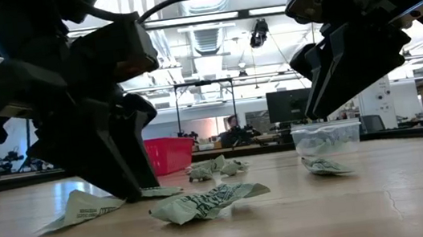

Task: Pick and place items into bin
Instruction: Put the stevia packet into the red bin

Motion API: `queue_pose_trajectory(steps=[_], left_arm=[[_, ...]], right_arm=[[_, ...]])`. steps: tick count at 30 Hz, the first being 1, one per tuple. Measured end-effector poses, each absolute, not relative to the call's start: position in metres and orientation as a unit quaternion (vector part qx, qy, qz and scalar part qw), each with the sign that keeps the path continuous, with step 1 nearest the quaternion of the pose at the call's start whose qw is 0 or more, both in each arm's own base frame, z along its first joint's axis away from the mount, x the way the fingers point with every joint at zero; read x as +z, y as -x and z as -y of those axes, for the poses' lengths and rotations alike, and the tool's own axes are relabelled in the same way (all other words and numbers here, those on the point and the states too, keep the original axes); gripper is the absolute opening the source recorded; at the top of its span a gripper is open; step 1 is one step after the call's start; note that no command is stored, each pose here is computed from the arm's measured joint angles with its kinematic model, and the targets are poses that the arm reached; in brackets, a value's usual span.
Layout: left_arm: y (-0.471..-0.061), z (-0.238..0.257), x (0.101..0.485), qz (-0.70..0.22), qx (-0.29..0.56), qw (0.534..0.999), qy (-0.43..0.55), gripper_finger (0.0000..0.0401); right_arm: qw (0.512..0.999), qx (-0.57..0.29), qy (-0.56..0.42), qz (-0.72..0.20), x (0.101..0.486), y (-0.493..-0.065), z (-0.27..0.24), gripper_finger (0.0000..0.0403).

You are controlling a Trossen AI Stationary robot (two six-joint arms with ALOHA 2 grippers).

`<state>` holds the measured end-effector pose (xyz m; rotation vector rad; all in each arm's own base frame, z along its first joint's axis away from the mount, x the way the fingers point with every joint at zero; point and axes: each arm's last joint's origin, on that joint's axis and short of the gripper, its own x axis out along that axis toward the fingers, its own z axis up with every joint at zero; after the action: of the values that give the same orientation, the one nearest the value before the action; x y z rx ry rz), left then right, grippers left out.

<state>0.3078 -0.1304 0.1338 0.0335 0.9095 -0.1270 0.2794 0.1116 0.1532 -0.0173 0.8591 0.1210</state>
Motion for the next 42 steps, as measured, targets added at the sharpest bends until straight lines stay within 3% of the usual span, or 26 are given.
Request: queue_pose_trajectory(steps=[17,28,36,42], left_arm=[[-0.307,0.129,0.134,-0.439,-0.064,0.894,-0.067,0.0007],[-0.298,0.119,0.161,-0.415,0.001,0.899,-0.139,0.0004],[-0.274,0.093,0.205,-0.373,0.168,0.887,-0.213,0.0003],[-0.269,0.061,0.225,-0.348,0.245,0.882,-0.204,0.0003]], right_arm=[[0.907,0.059,0.008,-0.416,0.153,-0.279,-0.112,0.0057],[0.907,0.059,0.009,-0.416,0.153,-0.279,-0.112,0.0057],[0.908,0.059,0.008,-0.415,0.153,-0.280,-0.112,0.0057],[0.910,0.061,0.008,-0.410,0.154,-0.280,-0.112,0.0057]])
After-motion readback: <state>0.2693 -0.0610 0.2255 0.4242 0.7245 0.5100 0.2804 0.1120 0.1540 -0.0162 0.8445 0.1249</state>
